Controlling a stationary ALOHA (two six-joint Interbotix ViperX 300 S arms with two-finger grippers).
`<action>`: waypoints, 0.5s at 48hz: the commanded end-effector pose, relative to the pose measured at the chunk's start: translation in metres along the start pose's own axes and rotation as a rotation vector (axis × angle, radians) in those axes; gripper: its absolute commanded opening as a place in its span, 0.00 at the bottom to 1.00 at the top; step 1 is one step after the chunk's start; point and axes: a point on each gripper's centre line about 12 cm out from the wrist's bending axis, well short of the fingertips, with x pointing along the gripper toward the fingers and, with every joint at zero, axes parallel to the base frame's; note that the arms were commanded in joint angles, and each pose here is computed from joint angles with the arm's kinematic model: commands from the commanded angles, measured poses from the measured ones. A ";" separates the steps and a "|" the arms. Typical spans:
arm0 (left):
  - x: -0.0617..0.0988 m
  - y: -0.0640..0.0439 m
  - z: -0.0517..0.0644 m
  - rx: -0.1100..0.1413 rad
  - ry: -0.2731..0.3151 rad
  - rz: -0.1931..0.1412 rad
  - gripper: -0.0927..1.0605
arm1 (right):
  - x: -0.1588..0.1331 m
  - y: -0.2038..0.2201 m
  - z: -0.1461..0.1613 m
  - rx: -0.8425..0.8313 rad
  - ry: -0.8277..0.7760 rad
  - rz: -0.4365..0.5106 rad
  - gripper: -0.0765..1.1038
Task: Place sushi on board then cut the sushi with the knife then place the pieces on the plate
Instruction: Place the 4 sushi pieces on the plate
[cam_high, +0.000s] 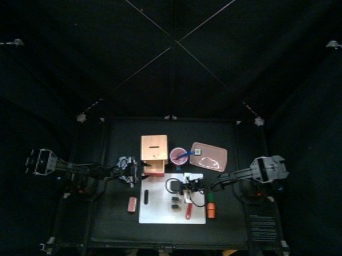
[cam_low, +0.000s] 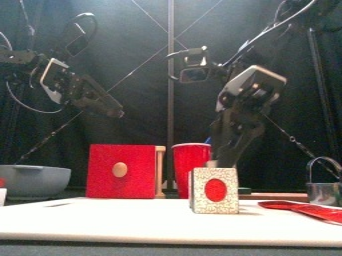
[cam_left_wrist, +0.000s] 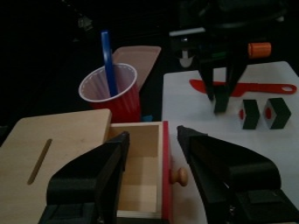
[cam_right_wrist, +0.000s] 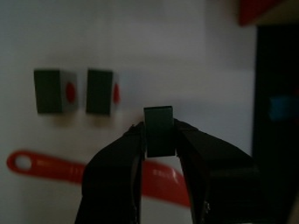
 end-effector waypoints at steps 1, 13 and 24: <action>0.001 0.001 0.005 0.000 -0.018 0.004 0.81 | -0.047 -0.017 0.000 0.042 -0.013 -0.032 0.57; 0.000 0.001 0.003 -0.001 -0.013 0.006 0.81 | -0.105 -0.063 -0.042 0.185 -0.059 -0.110 0.57; 0.001 0.003 0.004 -0.002 -0.013 0.010 0.81 | -0.117 -0.114 -0.101 0.378 -0.085 -0.235 0.57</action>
